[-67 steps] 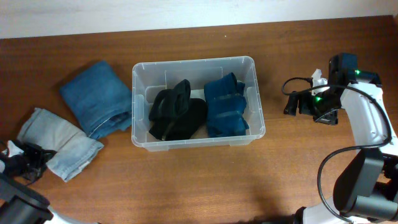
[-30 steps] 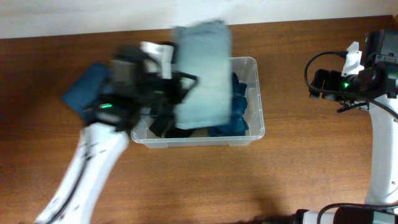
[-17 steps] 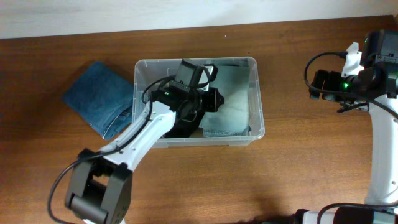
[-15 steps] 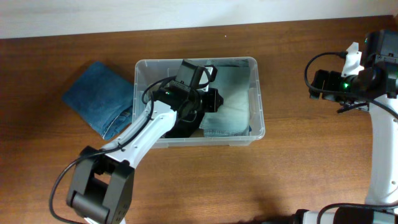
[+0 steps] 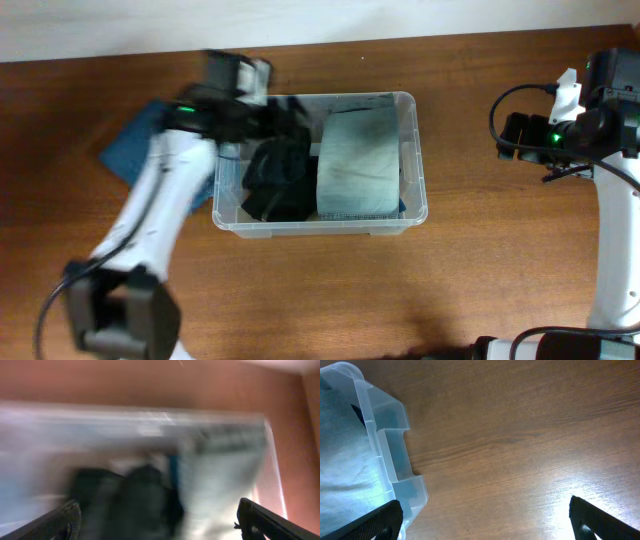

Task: Pack container
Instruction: 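Lay the light-wash jeans into the bin's right half, release, then grasp the blue jeans with the left gripper, then lay the blue jeans into the bin's left half, release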

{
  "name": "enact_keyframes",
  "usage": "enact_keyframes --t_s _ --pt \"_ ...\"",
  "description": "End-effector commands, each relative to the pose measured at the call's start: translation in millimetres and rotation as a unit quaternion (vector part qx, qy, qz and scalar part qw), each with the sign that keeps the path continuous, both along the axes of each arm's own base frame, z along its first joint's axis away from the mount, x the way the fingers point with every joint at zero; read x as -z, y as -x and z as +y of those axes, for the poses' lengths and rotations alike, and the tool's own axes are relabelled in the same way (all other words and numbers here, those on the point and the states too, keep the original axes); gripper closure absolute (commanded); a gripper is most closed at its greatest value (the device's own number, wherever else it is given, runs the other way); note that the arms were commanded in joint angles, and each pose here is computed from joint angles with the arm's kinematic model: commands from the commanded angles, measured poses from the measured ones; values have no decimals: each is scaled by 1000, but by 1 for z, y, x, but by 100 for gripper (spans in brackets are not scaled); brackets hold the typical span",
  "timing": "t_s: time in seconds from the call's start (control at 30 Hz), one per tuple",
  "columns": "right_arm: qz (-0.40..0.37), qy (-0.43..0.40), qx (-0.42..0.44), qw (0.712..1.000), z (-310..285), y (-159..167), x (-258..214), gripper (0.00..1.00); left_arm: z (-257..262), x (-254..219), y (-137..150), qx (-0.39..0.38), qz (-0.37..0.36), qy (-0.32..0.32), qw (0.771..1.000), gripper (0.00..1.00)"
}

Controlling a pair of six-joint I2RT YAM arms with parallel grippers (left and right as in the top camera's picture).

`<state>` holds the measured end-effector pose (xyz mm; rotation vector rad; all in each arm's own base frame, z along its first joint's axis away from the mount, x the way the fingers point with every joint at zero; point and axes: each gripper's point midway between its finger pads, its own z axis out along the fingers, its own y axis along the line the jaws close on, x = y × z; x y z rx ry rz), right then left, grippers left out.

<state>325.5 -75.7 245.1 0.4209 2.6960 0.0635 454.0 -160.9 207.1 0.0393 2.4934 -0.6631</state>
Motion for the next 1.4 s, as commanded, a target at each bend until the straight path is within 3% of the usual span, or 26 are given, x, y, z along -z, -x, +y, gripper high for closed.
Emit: enact_keyframes --t_s 0.0,0.13,0.17,0.33,0.53,0.77,0.8,0.83,0.87,0.97,1.0,1.2,1.37 --pt "-3 7 11 1000 -5 0 -3 2 97 -51 -9 -117 -68 -86 987 1" --pt "-3 7 11 1000 -5 0 -3 2 195 -12 6 -246 25 -83 965 1" --pt "-2 7 11 1000 -5 0 -3 2 224 16 16 -286 73 -69 953 1" --pt "0 6 10 1000 -5 0 -2 1 271 100 40 -329 183 -45 925 1" --pt "0 6 10 1000 -5 0 -1 2 262 157 25 -275 213 39 937 1" --pt "3 5 10 1000 -4 2 -1 2 245 210 20 -258 255 80 929 1" --pt "3 5 10 1000 -4 2 -1 2 241 211 19 -252 254 92 929 4" --pt "3 5 10 1000 -4 2 -1 2 238 211 18 -247 254 103 929 11" --pt "4 5 10 1000 -4 2 -1 2 232 206 16 -238 251 123 930 43" --pt "5 5 10 1000 -4 3 0 2 224 189 9 -222 236 155 933 91" --pt "6 4 9 1000 -4 3 0 2 222 183 7 -217 229 162 935 99" --pt "7 4 9 1000 -4 3 0 2 225 95 -6 -200 128 154 959 99" --pt "6 4 9 1000 -4 3 0 2 213 -58 4 -170 -59 119 976 100"
